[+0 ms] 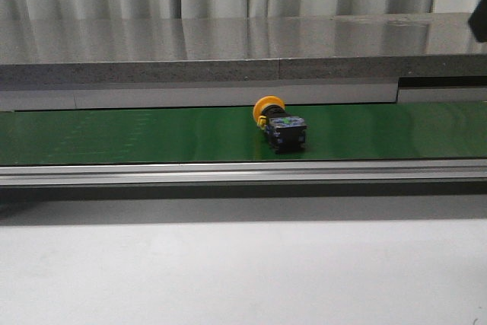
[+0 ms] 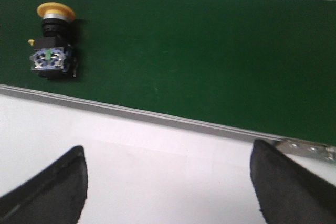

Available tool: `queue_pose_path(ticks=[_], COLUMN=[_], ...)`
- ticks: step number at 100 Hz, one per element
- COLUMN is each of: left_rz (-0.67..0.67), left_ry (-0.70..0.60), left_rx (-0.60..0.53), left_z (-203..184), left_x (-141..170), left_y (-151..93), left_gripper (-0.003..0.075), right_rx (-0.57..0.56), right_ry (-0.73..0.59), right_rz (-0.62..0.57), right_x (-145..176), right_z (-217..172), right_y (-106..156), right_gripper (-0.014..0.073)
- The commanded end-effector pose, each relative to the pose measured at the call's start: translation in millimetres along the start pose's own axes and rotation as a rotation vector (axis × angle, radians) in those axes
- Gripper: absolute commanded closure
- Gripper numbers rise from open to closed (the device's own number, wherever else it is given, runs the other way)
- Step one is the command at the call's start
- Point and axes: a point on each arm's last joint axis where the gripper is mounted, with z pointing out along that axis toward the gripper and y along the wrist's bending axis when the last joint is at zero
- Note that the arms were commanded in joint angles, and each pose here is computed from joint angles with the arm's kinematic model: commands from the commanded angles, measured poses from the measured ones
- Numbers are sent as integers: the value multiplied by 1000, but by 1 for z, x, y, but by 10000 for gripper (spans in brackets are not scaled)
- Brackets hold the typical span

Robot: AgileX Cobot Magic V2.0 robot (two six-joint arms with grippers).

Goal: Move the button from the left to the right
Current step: 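Lower the right gripper onto the button on the belt and close it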

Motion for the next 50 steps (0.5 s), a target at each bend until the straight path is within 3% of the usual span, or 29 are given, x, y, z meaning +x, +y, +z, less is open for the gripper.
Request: queue_pose_path(ticks=[1, 22, 50], left_rz=[-16, -16, -16], left_ry=[-103, -103, -103], left_rx=[-16, -16, -16], left_z=[-2, -2, -2], left_x=[-16, -16, -16], left_y=[2, 2, 2], left_gripper=[739, 739, 739], right_rx=[-35, -78, -81], right_ry=[-103, -94, -72], right_rz=[-44, -118, -130], right_x=[-18, -20, -33], right_z=[3, 38, 71], right_y=[10, 30, 37], right_gripper=[-34, -29, -29])
